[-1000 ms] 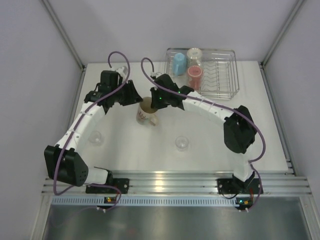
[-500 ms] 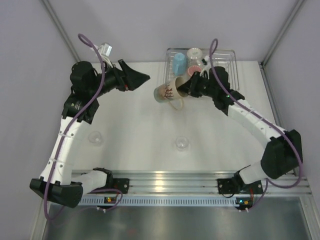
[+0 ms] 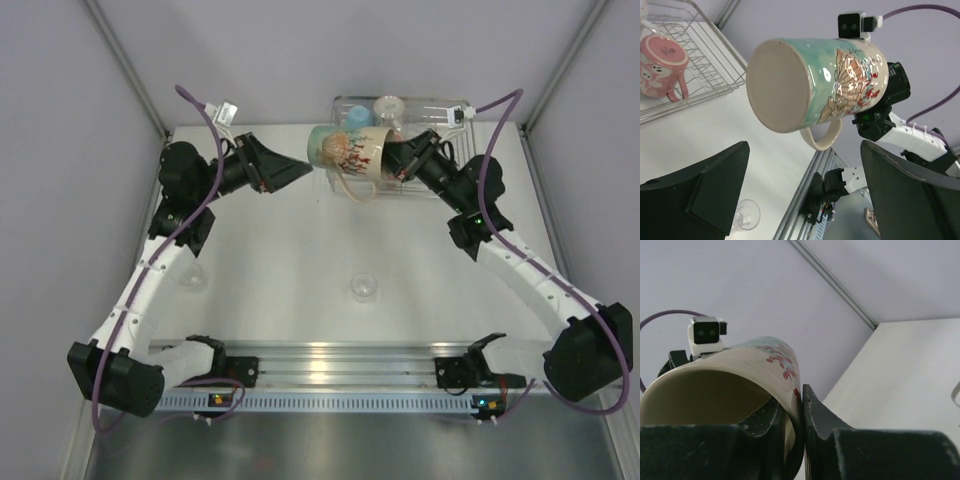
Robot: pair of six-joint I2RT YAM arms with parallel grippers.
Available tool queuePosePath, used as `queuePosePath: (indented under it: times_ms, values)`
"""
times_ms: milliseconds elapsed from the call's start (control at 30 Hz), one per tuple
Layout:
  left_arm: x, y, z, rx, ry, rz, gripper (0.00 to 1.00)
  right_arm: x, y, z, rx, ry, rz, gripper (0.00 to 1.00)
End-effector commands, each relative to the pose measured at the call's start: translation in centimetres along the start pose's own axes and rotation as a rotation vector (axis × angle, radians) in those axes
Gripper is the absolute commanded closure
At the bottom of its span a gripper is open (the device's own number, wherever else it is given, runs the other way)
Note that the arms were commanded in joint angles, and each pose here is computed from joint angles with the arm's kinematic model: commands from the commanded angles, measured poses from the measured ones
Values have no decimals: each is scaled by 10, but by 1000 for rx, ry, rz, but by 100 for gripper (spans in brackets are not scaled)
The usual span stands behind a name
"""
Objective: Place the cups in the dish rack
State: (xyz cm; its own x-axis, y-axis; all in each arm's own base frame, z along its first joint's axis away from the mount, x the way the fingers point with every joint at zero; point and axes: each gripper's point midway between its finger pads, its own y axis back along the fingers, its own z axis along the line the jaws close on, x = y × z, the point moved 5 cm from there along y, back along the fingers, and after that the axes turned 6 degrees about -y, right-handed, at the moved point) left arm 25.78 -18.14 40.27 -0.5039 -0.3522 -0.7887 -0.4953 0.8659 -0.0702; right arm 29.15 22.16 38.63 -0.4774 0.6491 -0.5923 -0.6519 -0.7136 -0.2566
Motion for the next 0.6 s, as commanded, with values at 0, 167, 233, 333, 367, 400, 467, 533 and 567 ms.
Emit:
queuePosePath:
  times_ms: [0,167,233,333,367,400,467,533,567]
  values:
    - [-6,1,-32,178,-102,-58,2,-40,0,70,-307,-11,-174,100]
    - [13,-15,-53,263,-176,-30,2,-45,-9,75,-346,-48,-176,100]
    - [17,-23,-50,260,-174,-22,2,-42,-12,74,-350,-62,-167,100]
    - [21,-31,-50,272,-173,-22,4,-37,-16,78,-375,-70,-152,100]
    - [24,-35,-52,283,-170,-18,5,-34,-17,83,-389,-73,-140,100]
    - [25,-37,-54,300,-176,-23,5,-31,-20,82,-392,-76,-133,100]
    - [32,-43,-57,322,-169,-12,6,-27,-22,82,-401,-95,-126,100]
    - [37,-47,-58,331,-169,-10,7,-24,-23,83,-423,-118,-124,100]
    - [41,-49,-58,336,-162,2,8,-22,-23,83,-431,-126,-121,100]
